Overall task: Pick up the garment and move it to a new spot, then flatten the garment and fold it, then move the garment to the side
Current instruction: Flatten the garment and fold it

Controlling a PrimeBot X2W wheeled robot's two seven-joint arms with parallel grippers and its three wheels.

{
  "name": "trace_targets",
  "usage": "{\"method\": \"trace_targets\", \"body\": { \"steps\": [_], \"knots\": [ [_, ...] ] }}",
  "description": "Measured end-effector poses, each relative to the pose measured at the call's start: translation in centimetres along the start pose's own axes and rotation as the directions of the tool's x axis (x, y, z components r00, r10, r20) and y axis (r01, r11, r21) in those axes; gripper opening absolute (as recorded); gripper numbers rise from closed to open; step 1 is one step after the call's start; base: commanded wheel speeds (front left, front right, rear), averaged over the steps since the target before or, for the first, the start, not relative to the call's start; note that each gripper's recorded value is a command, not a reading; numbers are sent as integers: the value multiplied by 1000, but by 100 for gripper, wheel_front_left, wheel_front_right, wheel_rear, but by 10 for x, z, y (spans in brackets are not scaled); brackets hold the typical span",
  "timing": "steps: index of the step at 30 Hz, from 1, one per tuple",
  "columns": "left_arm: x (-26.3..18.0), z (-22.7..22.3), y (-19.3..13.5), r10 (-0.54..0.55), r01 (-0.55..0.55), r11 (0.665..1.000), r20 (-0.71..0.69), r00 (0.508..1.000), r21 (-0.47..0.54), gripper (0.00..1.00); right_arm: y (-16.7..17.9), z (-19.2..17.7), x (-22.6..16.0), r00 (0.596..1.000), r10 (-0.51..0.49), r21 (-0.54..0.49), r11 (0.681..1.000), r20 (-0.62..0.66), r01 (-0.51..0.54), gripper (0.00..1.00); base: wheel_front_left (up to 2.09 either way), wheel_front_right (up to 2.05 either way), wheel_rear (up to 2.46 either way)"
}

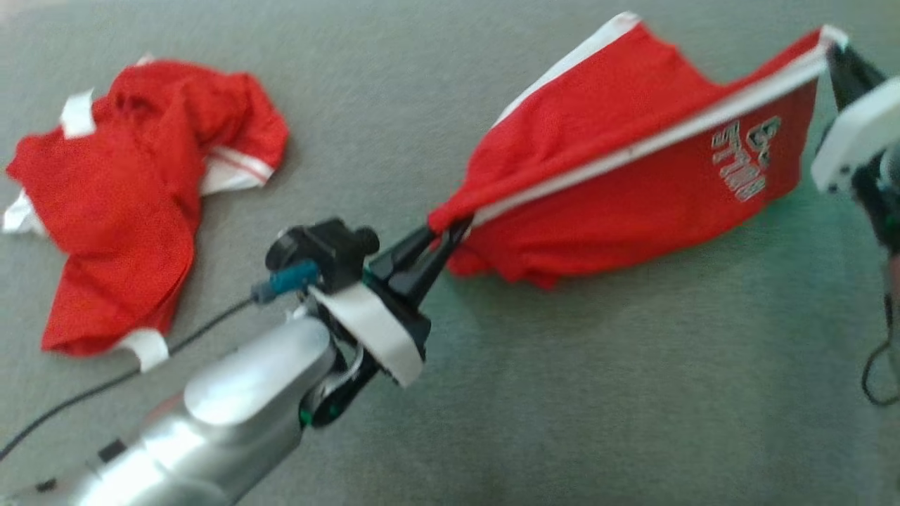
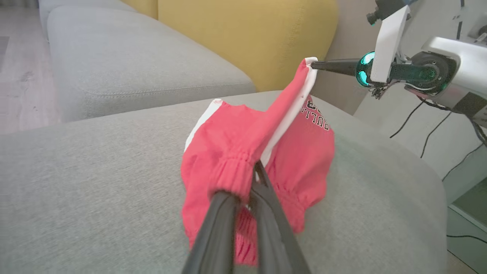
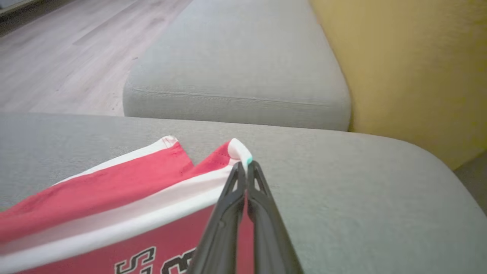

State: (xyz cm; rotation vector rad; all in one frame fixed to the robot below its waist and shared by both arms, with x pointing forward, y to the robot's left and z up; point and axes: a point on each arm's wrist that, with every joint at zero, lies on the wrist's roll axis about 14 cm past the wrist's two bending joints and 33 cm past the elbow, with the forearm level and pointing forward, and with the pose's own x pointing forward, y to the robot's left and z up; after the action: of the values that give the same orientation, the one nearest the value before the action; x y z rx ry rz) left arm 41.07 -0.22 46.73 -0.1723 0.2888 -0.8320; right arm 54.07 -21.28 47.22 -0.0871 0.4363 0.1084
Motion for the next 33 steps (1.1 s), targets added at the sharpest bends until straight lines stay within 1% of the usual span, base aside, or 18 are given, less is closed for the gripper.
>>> {"method": "trace_targets", "body": {
  "steps": [4,11,20,21,22,23,25,26,27,33],
  "knots": [
    [3,-6,25,46,-46,999,-18,999,1,0,23,1,35,998,46,-37,998,-35,-48,0,0,0,0],
    [8,-18,51,98,-99,995,-32,995,-25,0,52,-9,88,991,93,-127,986,-98,-105,0,0,0,0],
    [10,-34,67,126,-128,992,-71,989,-13,0,74,-32,123,980,129,-137,979,-148,-150,0,0,0,0],
    [10,-35,68,132,-133,991,-72,989,-15,0,76,-33,126,980,133,-139,978,-148,-154,100,0,0,0],
    [9,-37,70,138,-139,990,-75,988,-16,0,77,-33,128,981,137,-137,978,-139,-156,100,0,0,0],
    [9,-40,71,143,-145,989,-82,986,-16,7,77,-33,129,981,137,-136,978,-136,-156,100,0,0,0],
    [7,-44,74,155,-157,987,-95,983,-12,43,75,-29,130,984,134,-119,982,-119,-149,100,0,0,0],
    [7,-44,76,163,-164,986,-96,982,-7,70,74,-26,129,986,133,-104,984,-104,-144,100,0,0,0],
    [6,-44,77,168,-169,986,-94,981,-1,100,73,-23,128,987,133,-98,985,-91,-142,100,0,0,0],
    [4,-33,82,207,-204,978,-70,976,53,100,65,7,109,992,124,-11,992,32,-123,100,0,0,0]
  ]
}}
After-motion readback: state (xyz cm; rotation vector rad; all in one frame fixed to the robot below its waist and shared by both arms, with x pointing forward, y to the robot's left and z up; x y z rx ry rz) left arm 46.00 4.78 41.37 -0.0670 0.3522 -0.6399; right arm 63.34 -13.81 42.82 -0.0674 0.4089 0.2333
